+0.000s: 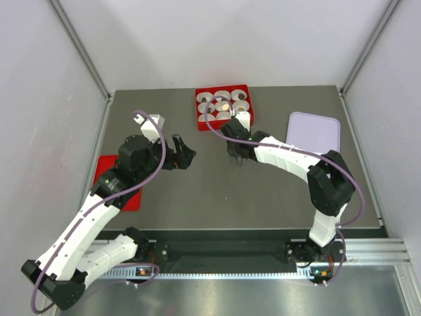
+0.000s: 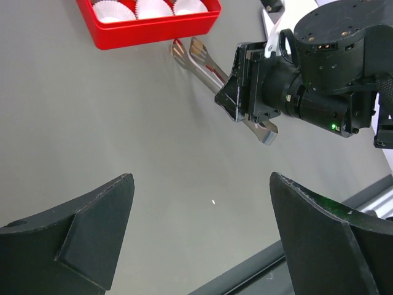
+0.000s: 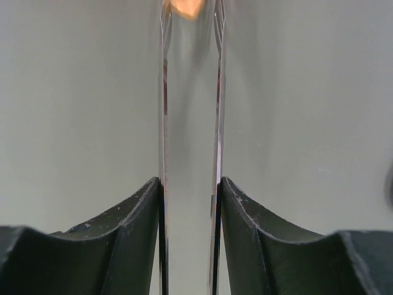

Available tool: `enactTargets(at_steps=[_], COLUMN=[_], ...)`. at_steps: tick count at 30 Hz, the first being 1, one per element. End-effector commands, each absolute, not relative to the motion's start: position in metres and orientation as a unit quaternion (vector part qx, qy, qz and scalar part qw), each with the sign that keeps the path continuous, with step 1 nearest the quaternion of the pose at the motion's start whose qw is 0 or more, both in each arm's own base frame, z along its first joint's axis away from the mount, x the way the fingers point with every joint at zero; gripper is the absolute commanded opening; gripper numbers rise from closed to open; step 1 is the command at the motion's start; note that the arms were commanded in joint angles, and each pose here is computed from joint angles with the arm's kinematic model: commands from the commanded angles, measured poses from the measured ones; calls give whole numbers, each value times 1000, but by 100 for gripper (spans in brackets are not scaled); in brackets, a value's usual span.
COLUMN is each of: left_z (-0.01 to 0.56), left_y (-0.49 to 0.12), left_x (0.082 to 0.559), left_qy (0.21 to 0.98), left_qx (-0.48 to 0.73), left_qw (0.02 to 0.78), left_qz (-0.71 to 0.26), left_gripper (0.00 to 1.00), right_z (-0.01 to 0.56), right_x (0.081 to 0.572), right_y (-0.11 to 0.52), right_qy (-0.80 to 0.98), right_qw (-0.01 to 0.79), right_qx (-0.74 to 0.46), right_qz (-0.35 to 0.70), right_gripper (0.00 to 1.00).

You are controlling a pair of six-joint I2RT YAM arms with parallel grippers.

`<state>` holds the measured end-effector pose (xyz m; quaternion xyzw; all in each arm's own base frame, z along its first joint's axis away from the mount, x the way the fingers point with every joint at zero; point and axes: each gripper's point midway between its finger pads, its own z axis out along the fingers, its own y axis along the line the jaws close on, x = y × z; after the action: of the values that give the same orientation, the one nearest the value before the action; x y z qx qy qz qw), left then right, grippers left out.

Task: Pack the chocolate

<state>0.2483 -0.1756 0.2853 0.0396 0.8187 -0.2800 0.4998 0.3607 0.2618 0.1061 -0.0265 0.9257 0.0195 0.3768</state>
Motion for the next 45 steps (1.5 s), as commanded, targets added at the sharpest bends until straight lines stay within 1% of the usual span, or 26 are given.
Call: enactTargets(at_steps=[1,15,22,34,45], left_z=[307,305,308,310,309], left_y=[-170,-168,-168,-173,-174], left_x=[251,252,251,252,254], left_qy=[800,802,801,798,798], left_qx=[37,35,34,36,36], left_qw=[531,530,532,531,530], left_qz=[-276,-272,-273,-284,-283], left_gripper=[96,96,96,96,96], right_z=[133,115,112,140,171], right_x=[380,387,382,357,356], right_y=[285,285,286,271,271], right_qy=[906,915,920,922,915], right_qw=[419,403,392,384,397], right_qx=[-7,-9,-19,-34,-42], right_qz=[51,21,22,41,59], right_gripper=[42,44,38,36,36])
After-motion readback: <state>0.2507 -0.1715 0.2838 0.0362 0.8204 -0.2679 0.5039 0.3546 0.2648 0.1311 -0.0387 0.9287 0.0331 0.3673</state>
